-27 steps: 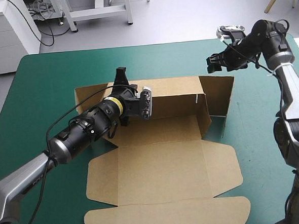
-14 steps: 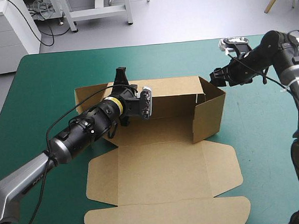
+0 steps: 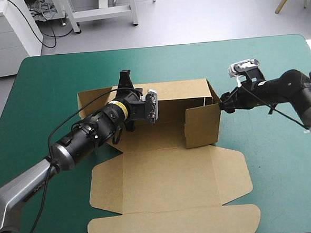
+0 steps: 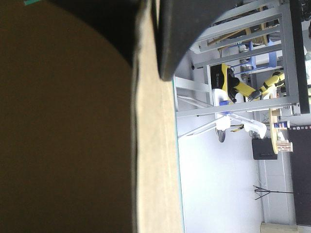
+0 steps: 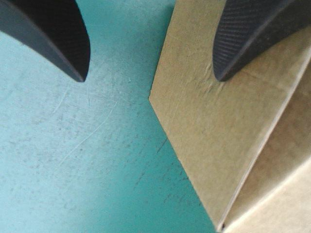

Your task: Fold the box

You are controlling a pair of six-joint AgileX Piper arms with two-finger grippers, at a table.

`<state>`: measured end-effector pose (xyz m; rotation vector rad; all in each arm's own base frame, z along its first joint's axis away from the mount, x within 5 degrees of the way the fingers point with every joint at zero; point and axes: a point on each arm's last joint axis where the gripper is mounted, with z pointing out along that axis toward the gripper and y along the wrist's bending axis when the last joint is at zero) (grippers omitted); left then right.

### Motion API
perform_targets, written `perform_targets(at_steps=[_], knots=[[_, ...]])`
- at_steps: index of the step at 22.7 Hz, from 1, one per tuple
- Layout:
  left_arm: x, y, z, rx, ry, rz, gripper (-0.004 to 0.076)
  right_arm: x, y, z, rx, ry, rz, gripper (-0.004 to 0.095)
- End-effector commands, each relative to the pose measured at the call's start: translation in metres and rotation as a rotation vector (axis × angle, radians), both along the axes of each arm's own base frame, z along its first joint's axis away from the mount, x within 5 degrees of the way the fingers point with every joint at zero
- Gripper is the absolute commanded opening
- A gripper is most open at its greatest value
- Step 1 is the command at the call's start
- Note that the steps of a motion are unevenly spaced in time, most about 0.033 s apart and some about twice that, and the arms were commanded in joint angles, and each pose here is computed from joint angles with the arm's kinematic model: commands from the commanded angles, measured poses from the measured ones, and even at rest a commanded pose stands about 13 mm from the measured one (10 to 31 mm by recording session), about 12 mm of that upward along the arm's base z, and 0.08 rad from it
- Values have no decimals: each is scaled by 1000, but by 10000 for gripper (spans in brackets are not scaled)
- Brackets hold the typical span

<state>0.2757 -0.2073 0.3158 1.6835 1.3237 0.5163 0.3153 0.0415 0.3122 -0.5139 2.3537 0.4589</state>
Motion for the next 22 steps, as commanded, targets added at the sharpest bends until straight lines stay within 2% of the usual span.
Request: perform_targets(at_steps=[1, 9, 19, 22], knots=[[-7, -7, -5, -58, 78, 19, -10, -14, 2, 13, 28, -157, 7, 648], [-7, -7, -5, -58, 78, 19, -10, -27, 4, 2, -4, -101, 84, 648], [-7, -8, -4, -52, 62, 5, -10, -35, 8, -2, 15, -13, 149, 648], [-7, -8, -4, -53, 60, 4, -10, -36, 12, 0, 46, -17, 157, 648]])
